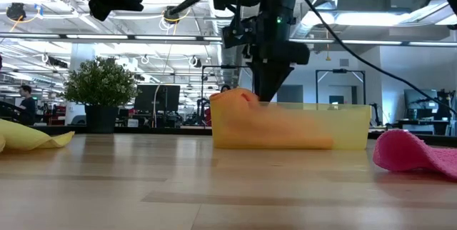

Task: Fold microfiber towels
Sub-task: Put the folded orange microfiber towel into the yellow bin

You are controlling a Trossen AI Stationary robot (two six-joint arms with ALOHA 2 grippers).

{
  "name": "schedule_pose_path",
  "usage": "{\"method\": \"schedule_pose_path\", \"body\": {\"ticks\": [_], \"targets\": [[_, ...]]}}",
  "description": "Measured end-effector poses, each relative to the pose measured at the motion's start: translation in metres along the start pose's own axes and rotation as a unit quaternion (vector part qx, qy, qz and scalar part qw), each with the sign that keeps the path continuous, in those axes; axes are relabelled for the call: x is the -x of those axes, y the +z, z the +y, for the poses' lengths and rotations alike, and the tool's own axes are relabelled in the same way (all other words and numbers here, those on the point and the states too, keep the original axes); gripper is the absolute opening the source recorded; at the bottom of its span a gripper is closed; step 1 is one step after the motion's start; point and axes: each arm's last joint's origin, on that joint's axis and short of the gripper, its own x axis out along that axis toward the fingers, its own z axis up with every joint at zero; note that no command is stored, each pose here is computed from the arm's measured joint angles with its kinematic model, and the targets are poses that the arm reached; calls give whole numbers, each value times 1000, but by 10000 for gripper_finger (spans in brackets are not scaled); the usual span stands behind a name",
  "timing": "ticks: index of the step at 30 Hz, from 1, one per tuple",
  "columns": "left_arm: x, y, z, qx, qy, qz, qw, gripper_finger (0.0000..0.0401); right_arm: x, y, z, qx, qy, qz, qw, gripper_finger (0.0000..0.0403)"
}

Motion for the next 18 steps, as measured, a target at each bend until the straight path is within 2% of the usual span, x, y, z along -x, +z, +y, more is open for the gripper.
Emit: {"method": "schedule_pose_path", "body": {"ticks": [5,10,15,18], "targets": [[0,0,0,0,0,0,1000,112,0,-1,-3,-1,-42,8,999,118],[0,0,0,0,0,0,1000,112,-1,0,-10,-8,-49,0,999,63],[0,0,0,0,0,0,1000,112,8,7,-23,0,-84,-23,996,15],[0,0,0,0,0,0,1000,112,14,14,-31,11,-94,-57,994,8]]}}
